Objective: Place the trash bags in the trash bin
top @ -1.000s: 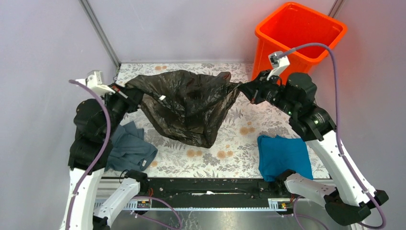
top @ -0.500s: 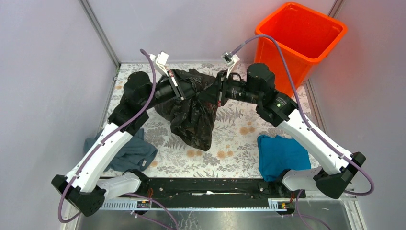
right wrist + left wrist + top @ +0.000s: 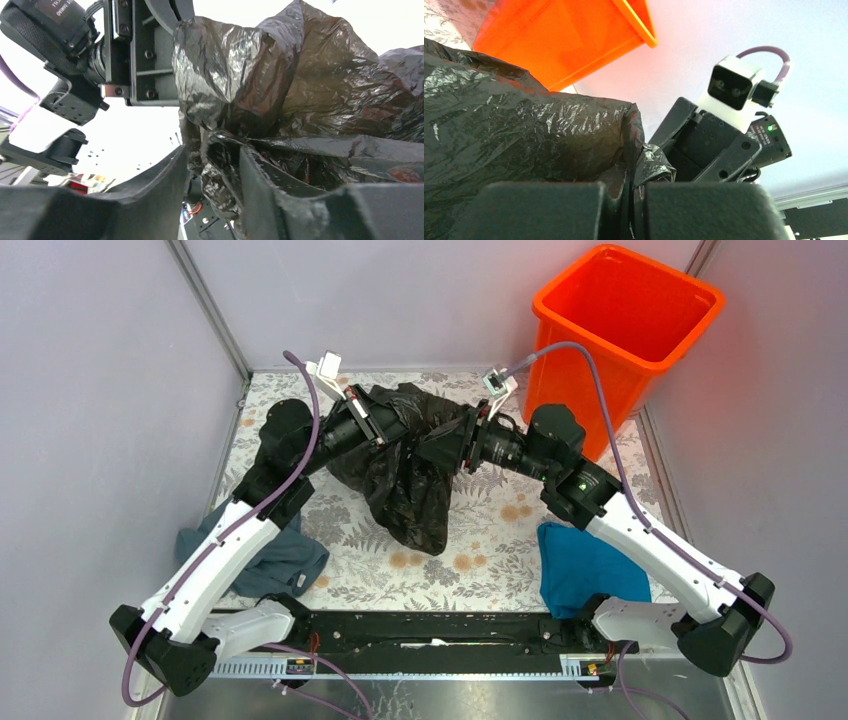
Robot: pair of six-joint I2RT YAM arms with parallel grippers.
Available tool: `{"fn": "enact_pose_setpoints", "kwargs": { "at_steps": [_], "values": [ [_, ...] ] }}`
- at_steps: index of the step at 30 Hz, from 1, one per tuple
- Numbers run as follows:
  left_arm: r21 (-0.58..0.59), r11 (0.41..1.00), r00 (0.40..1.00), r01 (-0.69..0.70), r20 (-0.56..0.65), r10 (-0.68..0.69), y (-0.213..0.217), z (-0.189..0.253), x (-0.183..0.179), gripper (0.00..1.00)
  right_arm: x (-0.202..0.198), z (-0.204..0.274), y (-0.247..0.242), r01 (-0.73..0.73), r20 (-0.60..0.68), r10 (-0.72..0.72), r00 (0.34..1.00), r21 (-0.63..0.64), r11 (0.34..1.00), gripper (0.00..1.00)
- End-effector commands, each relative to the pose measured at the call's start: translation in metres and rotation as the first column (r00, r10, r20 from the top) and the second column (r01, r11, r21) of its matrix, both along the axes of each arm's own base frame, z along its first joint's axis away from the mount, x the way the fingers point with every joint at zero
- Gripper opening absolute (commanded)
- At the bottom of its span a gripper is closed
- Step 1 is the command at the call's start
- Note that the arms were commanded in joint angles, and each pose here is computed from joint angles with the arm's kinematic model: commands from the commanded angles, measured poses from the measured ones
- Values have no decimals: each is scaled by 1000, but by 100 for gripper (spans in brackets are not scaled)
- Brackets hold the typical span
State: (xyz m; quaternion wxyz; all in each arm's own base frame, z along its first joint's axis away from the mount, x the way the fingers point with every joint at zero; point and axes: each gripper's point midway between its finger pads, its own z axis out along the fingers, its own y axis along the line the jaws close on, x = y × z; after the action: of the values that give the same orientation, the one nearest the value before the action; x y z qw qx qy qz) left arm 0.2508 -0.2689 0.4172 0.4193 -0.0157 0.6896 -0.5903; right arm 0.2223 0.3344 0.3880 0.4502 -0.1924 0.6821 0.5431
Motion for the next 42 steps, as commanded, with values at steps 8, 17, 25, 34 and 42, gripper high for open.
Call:
{"fn": "enact_pose_setpoints", "kwargs": {
  "at_steps": [8, 17, 25, 34, 42],
  "values": [
    [-87, 996, 999, 5, 37, -2, -3, 22, 4, 0, 12, 10, 10, 112, 134, -116, 984, 38, 993, 96],
    [-76, 997, 999, 31, 16, -30, -11, 17, 8, 0, 21, -17, 28, 381, 186, -359, 914, -99, 919, 100],
    [1, 1000, 999, 12, 32, -12, 1, 9, -4, 5, 40, -26, 16, 522, 173, -502, 847, -99, 847, 12],
    [306, 917, 959, -258, 193, 206, 82, -20, -37, 99, 60, -37, -19, 658, -192, -685, 703, -193, 728, 0],
    [295, 954, 969, -41, 246, -35, 65, -27, -83, 99, 48, -18, 0, 623, -528, -602, 599, -165, 764, 0]
  ]
}}
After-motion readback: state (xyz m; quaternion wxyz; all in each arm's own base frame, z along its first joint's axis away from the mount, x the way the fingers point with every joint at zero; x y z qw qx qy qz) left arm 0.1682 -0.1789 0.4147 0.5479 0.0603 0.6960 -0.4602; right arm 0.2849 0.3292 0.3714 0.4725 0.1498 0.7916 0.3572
